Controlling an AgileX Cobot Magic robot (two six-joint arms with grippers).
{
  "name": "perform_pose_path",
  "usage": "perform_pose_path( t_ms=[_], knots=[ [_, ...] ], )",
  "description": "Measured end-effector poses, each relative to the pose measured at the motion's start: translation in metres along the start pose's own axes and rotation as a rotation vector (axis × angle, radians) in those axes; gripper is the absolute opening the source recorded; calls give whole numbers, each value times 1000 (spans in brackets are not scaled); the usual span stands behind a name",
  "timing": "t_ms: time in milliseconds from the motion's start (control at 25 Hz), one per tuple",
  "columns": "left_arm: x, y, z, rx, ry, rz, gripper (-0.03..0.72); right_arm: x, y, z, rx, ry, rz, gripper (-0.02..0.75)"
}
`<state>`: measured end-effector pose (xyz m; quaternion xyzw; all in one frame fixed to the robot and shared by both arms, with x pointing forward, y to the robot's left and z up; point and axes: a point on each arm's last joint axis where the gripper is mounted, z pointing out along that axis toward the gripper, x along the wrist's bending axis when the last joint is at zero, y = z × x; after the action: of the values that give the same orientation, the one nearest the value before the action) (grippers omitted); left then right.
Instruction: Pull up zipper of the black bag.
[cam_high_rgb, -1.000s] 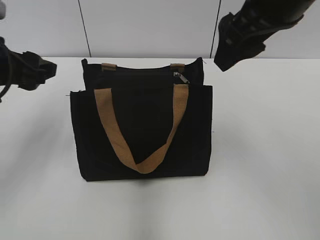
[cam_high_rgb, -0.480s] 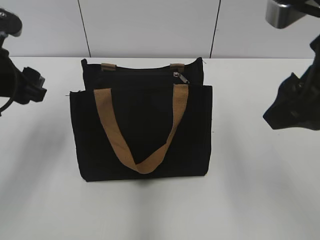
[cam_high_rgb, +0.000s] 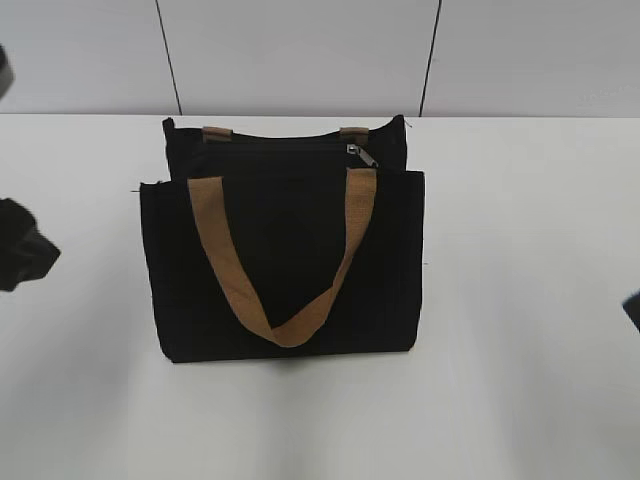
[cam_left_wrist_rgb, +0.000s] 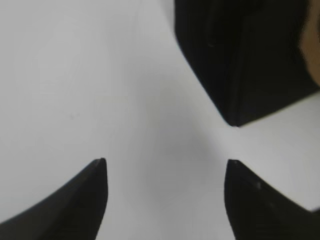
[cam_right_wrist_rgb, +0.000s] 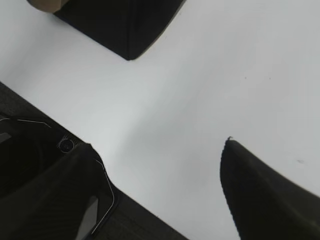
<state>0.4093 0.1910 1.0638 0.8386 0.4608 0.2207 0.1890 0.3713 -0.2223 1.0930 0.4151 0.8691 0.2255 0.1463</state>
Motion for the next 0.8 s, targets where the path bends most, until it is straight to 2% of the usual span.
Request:
perform_pose_path(
  t_ms=[160, 360, 520, 800],
  knots=[
    [1, -28, -50, -37, -143, -33, 550, 9, -42, -7, -20, 18, 11, 597],
    [13, -73, -101, -183, -206, -78, 550, 17, -83, -1, -45, 24, 16, 596],
    [15, -115, -108, -231, -237, -91, 550, 20, -105, 3, -69, 20, 17, 596],
    [11, -159, -99, -335, -280, -15, 549, 21, -112, 4, -76, 19, 17, 596]
  ],
)
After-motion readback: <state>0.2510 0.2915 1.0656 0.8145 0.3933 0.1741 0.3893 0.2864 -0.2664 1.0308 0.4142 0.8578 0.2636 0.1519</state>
